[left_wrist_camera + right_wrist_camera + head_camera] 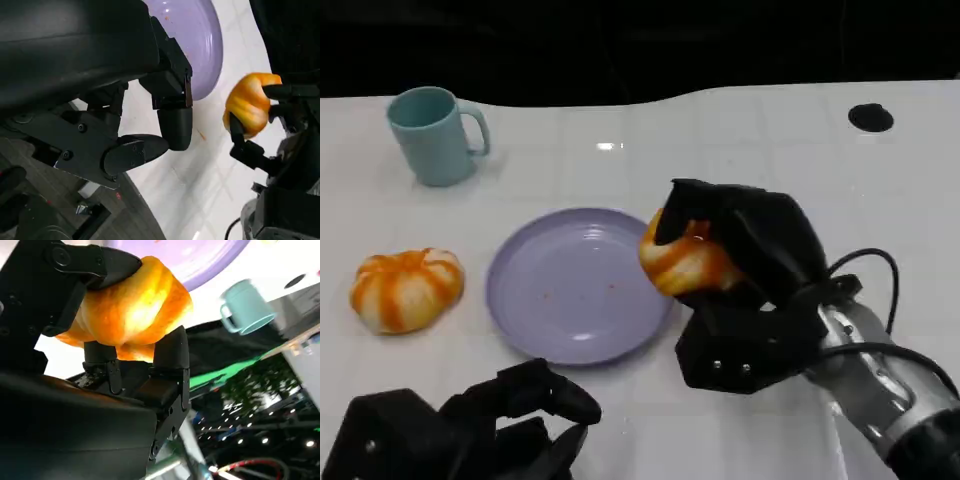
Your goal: Grasp the bread from the table and place it into the plate.
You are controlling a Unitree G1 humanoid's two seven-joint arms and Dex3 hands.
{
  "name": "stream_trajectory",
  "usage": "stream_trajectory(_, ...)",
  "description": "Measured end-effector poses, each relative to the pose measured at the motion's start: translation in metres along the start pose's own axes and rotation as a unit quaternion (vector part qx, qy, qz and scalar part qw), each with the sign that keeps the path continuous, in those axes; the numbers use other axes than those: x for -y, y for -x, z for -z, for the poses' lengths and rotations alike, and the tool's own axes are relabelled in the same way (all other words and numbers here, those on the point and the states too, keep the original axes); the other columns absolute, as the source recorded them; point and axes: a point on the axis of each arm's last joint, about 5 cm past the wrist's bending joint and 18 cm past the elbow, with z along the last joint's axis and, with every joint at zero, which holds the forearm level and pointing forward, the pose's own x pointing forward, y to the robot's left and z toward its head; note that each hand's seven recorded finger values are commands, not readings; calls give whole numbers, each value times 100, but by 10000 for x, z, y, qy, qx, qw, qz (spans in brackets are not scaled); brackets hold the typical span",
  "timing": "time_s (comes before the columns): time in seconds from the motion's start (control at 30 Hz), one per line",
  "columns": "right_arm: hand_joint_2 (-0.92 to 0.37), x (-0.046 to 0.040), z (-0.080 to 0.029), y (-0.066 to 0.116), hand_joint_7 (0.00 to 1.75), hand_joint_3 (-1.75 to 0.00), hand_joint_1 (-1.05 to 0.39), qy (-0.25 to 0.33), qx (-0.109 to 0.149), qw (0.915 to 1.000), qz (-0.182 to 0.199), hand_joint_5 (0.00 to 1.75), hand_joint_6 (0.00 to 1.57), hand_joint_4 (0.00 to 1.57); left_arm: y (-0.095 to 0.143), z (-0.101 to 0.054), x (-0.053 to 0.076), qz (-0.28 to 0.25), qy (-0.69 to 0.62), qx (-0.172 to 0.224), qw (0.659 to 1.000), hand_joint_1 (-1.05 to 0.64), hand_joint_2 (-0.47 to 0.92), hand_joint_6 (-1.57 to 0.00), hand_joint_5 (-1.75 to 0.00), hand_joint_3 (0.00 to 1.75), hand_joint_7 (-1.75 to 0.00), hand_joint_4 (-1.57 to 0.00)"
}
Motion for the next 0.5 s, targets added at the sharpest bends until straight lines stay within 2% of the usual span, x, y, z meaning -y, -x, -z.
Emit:
stream_trajectory(0.23,-34,-156,-59,-154,172,-132,-15,-219,3,9994,-283,175,71,97,-1,7,10,-3,-64,1,10000,-25,77,-62,-175,72,-131,-68)
stream_trajectory(0.4,-35,-240,-120,-233,156,-129,-17,-275,97,9984,-488,175,74,94,-7,10,28,-6,6,20,10000,-26,76,-62,-175,72,-131,-66)
stream_trajectory(0.5,-38,-298,-147,-252,154,-123,-16,-307,71,9976,-615,175,73,92,-10,12,36,-4,28,26,10000,-26,76,-62,-175,72,-131,-66)
